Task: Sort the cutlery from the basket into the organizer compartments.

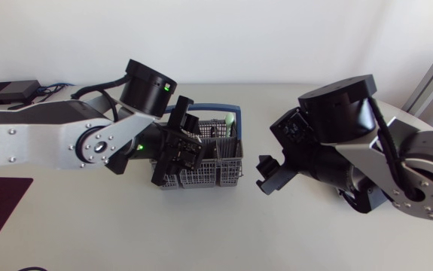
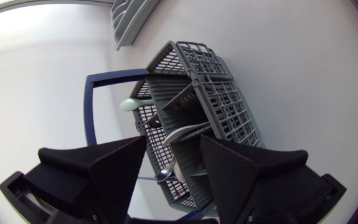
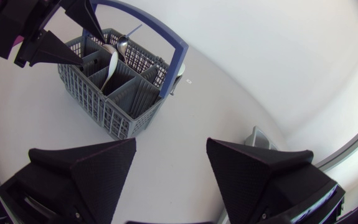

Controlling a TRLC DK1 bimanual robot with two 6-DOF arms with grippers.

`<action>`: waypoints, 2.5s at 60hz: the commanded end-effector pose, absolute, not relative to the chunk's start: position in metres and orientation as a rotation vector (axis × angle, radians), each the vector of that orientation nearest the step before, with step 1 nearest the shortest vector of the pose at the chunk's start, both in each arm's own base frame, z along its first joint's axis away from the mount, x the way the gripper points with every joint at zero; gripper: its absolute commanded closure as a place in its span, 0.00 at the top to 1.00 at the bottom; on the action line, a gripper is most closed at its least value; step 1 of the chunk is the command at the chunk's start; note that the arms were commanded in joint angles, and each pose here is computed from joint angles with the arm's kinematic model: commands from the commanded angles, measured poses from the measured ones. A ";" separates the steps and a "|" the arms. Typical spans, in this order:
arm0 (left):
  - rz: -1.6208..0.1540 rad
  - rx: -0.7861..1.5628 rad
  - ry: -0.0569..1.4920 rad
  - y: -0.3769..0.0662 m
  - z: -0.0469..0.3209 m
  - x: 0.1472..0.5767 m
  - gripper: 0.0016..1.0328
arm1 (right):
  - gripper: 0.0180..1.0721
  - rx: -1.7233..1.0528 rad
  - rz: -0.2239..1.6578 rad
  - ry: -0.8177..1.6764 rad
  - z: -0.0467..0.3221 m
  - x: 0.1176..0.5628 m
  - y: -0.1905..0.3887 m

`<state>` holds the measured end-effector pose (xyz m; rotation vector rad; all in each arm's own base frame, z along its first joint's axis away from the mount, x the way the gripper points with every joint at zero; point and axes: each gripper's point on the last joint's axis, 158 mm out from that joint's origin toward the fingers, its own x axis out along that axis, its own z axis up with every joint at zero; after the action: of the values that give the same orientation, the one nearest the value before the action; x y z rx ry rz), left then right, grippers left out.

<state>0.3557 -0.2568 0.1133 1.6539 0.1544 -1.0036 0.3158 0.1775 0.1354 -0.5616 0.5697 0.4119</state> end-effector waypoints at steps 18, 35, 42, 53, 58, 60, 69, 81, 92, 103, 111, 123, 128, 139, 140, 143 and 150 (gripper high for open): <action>-1.000 1.861 0.108 -0.262 0.115 0.391 0.40 | 0.78 -0.550 0.427 0.566 0.131 0.309 0.181; -1.027 1.973 0.130 -0.254 0.100 0.399 0.28 | 0.78 -0.543 0.438 0.560 0.131 0.309 0.183; -1.040 1.990 0.133 -0.255 0.096 0.401 0.28 | 0.78 -0.542 0.441 0.561 0.130 0.309 0.184; -1.050 2.008 0.138 -0.254 0.089 0.406 0.28 | 0.77 -0.543 0.442 0.563 0.128 0.308 0.184; -1.054 2.015 0.142 -0.254 0.085 0.409 0.27 | 0.78 -0.542 0.445 0.563 0.127 0.308 0.184; -1.057 2.024 0.142 -0.253 0.084 0.410 0.23 | 0.78 -0.542 0.447 0.564 0.126 0.308 0.185; -1.065 2.037 0.144 -0.254 0.079 0.412 0.11 | 0.78 -0.542 0.449 0.563 0.124 0.308 0.185; -1.063 2.055 0.140 -0.254 0.079 0.416 0.03 | 0.78 -0.544 0.452 0.569 0.121 0.307 0.185; -1.043 2.060 0.115 -0.259 0.085 0.417 0.03 | 0.78 -0.548 0.453 0.574 0.119 0.307 0.185; -0.998 2.067 0.081 -0.261 0.103 0.413 0.03 | 0.78 -0.555 0.463 0.577 0.117 0.304 0.188; -0.973 2.082 0.033 -0.265 0.120 0.405 0.03 | 0.78 -0.555 0.471 0.576 0.117 0.302 0.190; -0.943 2.143 -0.031 -0.268 0.134 0.395 0.03 | 0.78 -0.556 0.477 0.577 0.117 0.299 0.191; -0.921 2.155 -0.052 -0.269 0.145 0.392 0.03 | 0.78 -0.554 0.476 0.577 0.117 0.299 0.191; -0.903 2.191 -0.088 -0.269 0.158 0.377 0.03 | 0.78 -0.554 0.477 0.573 0.118 0.300 0.192; -0.900 2.191 -0.090 -0.269 0.160 0.376 0.03 | 0.78 -0.556 0.477 0.574 0.118 0.299 0.192; -0.897 2.190 -0.096 -0.268 0.165 0.373 0.03 | 0.78 -0.552 0.478 0.569 0.119 0.299 0.192; -0.874 2.189 -0.112 -0.266 0.178 0.367 0.03 | 0.78 -0.551 0.481 0.561 0.121 0.298 0.193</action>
<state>0.3764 -0.2705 0.1724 2.1516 -0.0910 -0.8783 0.3050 0.1932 0.1282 -0.5584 0.5517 0.4763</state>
